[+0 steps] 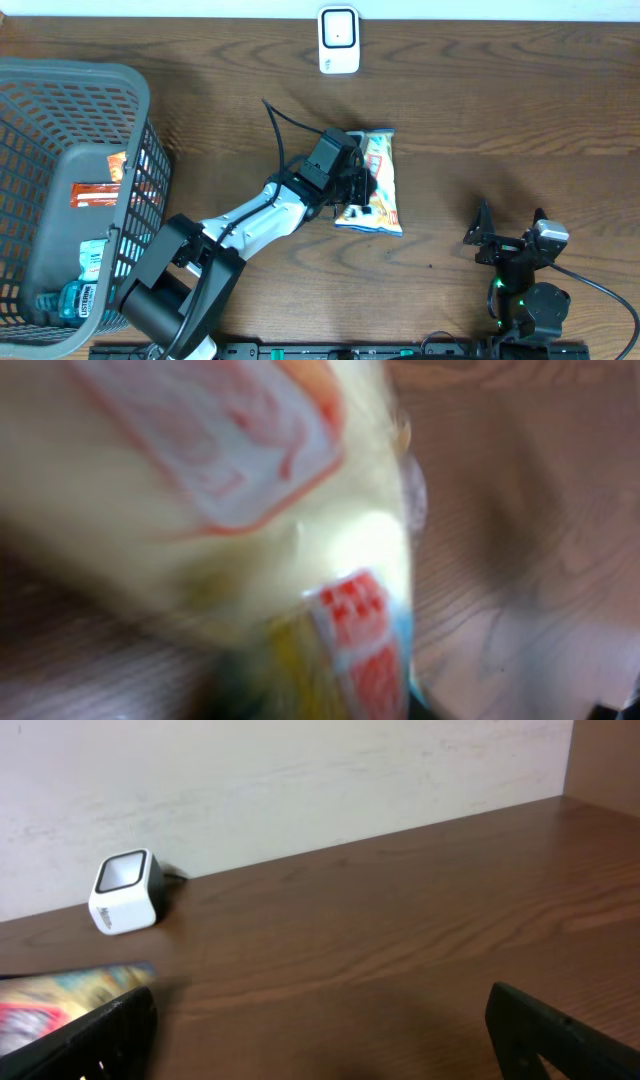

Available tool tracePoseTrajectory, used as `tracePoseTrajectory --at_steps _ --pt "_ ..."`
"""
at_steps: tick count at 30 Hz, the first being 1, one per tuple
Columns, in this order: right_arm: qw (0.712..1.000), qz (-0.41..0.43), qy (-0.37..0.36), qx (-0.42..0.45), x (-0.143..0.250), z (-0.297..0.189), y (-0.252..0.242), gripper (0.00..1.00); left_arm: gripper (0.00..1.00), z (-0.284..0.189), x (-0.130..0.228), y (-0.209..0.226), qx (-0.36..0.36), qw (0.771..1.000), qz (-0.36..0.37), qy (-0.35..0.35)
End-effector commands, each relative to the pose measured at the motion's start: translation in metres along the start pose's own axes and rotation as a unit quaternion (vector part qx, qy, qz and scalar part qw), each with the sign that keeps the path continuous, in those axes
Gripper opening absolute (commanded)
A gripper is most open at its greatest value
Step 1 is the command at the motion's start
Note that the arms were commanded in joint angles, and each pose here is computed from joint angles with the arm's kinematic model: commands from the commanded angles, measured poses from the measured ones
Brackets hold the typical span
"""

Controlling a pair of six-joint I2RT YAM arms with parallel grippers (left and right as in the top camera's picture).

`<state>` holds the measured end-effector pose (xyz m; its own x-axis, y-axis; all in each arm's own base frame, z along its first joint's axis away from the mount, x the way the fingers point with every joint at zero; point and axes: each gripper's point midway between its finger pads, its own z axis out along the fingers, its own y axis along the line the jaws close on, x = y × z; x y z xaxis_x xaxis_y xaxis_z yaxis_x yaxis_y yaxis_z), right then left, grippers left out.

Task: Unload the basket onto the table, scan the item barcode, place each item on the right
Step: 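Place the yellow snack bag on the table center, open left gripper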

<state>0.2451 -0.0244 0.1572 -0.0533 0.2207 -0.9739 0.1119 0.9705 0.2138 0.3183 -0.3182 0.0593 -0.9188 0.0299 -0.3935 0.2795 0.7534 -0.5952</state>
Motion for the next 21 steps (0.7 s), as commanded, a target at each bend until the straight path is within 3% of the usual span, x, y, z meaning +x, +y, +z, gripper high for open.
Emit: tracePoseTrajectory --at_steps 1,3,4,9,14,18,21 --pt "1.000 -0.007 -0.002 0.009 0.000 0.000 -0.004 0.99 0.60 -0.002 -0.003 -0.005 0.010 1.000 0.000 -0.001" --pt "1.000 -0.007 -0.002 0.009 0.000 0.000 -0.004 0.99 0.80 -0.009 -0.010 -0.013 0.017 1.000 0.005 -0.010" --pt "1.000 -0.007 -0.002 0.009 0.000 0.000 -0.004 0.99 0.84 -0.014 -0.014 -0.018 0.021 1.000 0.007 -0.015" --pt "1.000 -0.007 -0.002 0.009 0.000 0.000 -0.004 0.99 0.91 -0.057 -0.042 -0.044 0.020 0.998 0.037 -0.045" --pt "1.000 -0.007 -0.002 0.009 0.000 0.000 -0.004 0.99 0.94 -0.140 -0.090 -0.034 -0.098 0.986 0.056 -0.120" --pt "1.000 -0.007 -0.002 0.009 0.000 0.000 -0.004 0.99 0.96 -0.237 -0.129 -0.011 -0.229 0.949 0.030 -0.213" --pt "1.000 -0.007 -0.002 0.009 0.000 0.000 -0.004 0.99 1.00 -0.303 -0.143 0.008 -0.286 0.921 -0.003 -0.265"
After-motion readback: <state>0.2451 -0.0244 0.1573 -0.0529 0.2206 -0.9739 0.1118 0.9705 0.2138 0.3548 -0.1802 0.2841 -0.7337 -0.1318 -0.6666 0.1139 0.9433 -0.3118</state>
